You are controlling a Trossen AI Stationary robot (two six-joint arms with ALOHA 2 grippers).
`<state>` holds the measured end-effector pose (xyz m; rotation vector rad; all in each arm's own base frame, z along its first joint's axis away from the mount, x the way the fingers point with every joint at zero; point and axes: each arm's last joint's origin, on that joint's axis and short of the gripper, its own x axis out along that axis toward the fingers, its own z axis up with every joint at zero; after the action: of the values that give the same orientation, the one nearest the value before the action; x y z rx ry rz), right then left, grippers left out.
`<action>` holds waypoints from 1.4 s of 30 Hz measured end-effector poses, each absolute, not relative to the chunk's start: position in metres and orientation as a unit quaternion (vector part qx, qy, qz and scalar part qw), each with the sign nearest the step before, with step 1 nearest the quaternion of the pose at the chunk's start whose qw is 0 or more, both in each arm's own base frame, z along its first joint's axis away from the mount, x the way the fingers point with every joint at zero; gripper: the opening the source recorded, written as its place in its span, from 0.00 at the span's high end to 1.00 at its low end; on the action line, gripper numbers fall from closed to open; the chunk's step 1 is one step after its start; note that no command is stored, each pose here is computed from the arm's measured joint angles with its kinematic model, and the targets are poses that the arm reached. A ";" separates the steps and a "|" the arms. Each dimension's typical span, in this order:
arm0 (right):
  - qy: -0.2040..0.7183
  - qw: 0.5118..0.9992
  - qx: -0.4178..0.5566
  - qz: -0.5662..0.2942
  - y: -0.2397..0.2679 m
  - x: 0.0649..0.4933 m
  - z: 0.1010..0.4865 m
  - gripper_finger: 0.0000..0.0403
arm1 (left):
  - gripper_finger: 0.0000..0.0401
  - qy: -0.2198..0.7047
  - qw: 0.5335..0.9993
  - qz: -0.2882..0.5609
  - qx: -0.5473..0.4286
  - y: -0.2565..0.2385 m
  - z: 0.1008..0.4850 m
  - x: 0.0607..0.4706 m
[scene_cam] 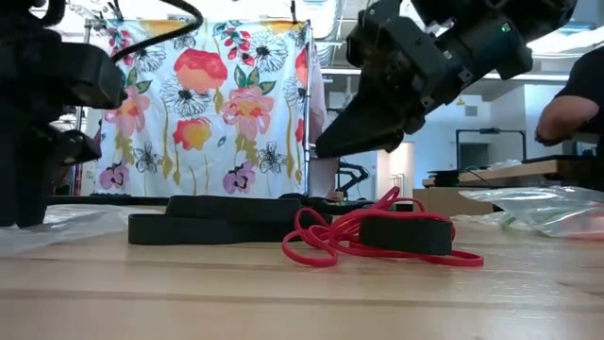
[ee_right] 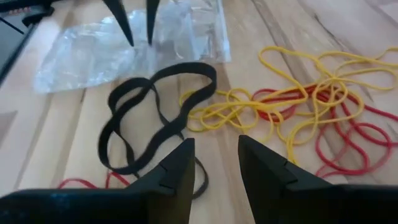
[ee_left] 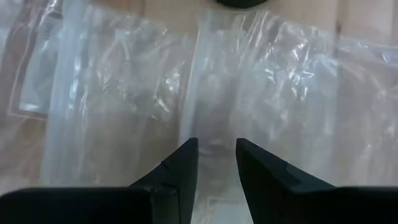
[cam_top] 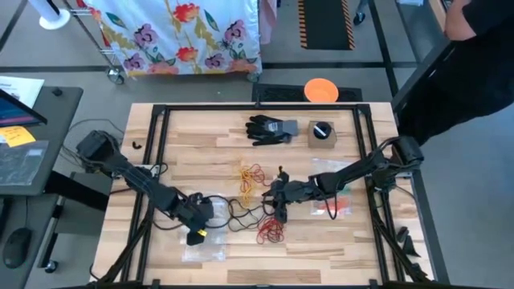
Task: Sort rubber bands
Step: Open the transparent zip bag
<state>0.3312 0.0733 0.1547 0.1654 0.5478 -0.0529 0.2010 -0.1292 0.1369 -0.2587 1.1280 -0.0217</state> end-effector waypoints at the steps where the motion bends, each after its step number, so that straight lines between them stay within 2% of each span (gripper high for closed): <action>1: 0.266 0.960 0.079 -0.025 0.073 0.331 0.156 0.69 | 0.73 0.532 0.838 -0.011 -0.123 -0.132 0.136 0.204; 6: 0.266 0.960 0.079 -0.028 0.071 0.332 0.156 0.69 | 0.78 0.533 0.838 -0.013 -0.117 -0.142 0.138 0.213; 11: 0.266 0.960 0.078 -0.028 0.070 0.332 0.156 0.69 | 0.97 0.525 0.845 -0.019 -0.103 -0.151 0.151 0.221; 15: 0.266 0.960 0.076 -0.027 0.071 0.332 0.156 0.69 | 0.99 0.518 0.849 -0.019 -0.101 -0.156 0.164 0.226; 18: 0.266 0.961 0.076 -0.027 0.071 0.332 0.156 0.69 | 1.00 0.484 0.868 -0.055 -0.092 -0.168 0.193 0.232; 23: 0.267 0.960 0.074 -0.023 0.074 0.331 0.156 0.69 | 1.00 0.418 0.905 -0.068 -0.043 -0.181 0.241 0.228; 26: 0.274 0.959 0.071 -0.018 0.078 0.329 0.155 0.70 | 1.00 0.397 0.912 -0.085 -0.053 -0.186 0.254 0.223; 37: 0.283 0.957 0.068 -0.007 0.087 0.326 0.154 0.70 | 1.00 0.443 0.888 -0.080 -0.098 -0.198 0.209 0.242; 42: 0.284 0.956 0.069 -0.007 0.086 0.326 0.153 0.70 | 0.94 0.490 0.864 -0.005 -0.114 -0.191 0.183 0.254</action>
<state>0.3262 0.0864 0.1535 0.1406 0.5766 -0.0152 0.2544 -0.1908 0.1833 -0.2382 1.0279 -0.0098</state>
